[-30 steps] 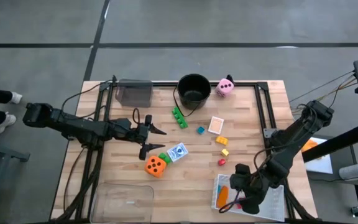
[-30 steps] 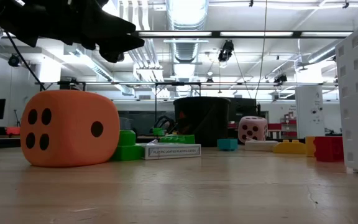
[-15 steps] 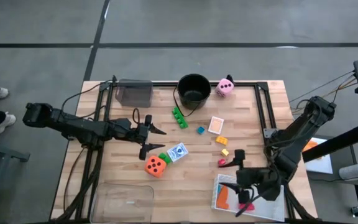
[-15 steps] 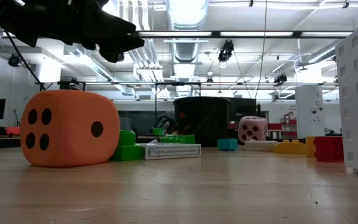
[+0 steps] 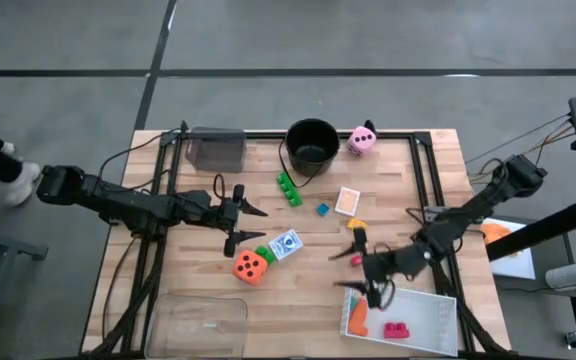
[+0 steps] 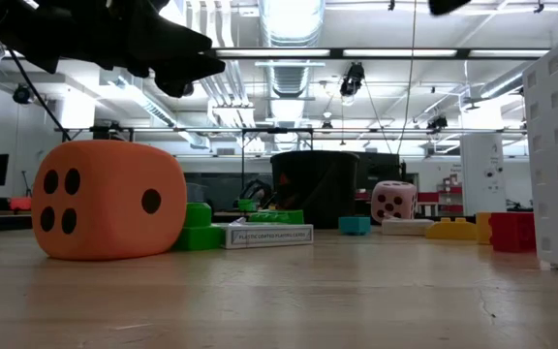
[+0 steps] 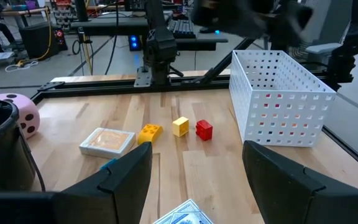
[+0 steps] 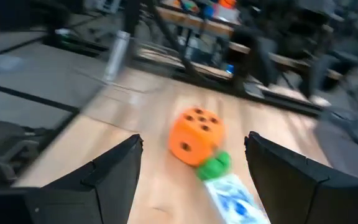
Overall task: Pick & Place Toys
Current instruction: Put the yellow game piece into the white bin
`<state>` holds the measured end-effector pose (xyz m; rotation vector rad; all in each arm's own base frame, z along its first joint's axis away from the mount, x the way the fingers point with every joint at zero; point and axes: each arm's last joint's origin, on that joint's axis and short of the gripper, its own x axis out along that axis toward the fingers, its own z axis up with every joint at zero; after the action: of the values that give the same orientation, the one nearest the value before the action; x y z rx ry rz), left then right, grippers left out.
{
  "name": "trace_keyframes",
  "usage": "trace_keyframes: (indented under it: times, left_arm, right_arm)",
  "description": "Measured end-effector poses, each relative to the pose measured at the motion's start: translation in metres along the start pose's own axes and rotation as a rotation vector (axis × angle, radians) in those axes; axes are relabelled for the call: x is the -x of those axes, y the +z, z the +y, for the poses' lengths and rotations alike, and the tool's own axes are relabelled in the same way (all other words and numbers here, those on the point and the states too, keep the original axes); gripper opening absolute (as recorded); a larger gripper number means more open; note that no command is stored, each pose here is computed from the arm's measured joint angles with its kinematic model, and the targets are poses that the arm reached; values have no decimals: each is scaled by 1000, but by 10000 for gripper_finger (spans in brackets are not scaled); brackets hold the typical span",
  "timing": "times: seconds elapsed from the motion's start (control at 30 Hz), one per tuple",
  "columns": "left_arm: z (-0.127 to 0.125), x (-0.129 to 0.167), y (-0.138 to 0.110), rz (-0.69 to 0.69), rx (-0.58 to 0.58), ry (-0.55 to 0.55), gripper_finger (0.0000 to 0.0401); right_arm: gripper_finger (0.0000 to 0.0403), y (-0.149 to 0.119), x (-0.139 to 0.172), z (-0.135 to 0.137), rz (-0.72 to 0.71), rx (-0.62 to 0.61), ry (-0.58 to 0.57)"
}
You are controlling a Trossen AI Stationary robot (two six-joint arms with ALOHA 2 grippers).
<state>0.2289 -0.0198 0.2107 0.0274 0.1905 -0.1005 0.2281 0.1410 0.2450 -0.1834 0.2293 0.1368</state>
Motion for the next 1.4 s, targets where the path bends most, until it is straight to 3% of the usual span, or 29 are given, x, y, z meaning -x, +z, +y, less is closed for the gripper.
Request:
trace_keyframes:
  times: [0.13, 0.33, 0.47, 0.67, 0.97, 1.4]
  left_arm:
    - [0, 0, 0, 0, 0, 0, 253]
    - [0, 0, 0, 0, 0, 0, 253]
    - [0, 0, 0, 0, 0, 0, 253]
    - [0, 0, 0, 0, 1, 1, 253]
    - [0, 0, 0, 0, 1, 1, 253]
    - [0, 0, 0, 1, 1, 1, 253]
  right_arm:
    - [277, -5, 5, -31, 87, -75, -105]
    - [277, -17, 23, -82, 354, -228, -302]
    - [277, -29, 34, -108, 546, -324, -365]
    - [277, -49, 32, -129, 769, -435, -306]
    - [277, -81, 10, -136, 1003, -444, -238]
    - [277, -106, -14, -138, 1173, -410, -180]
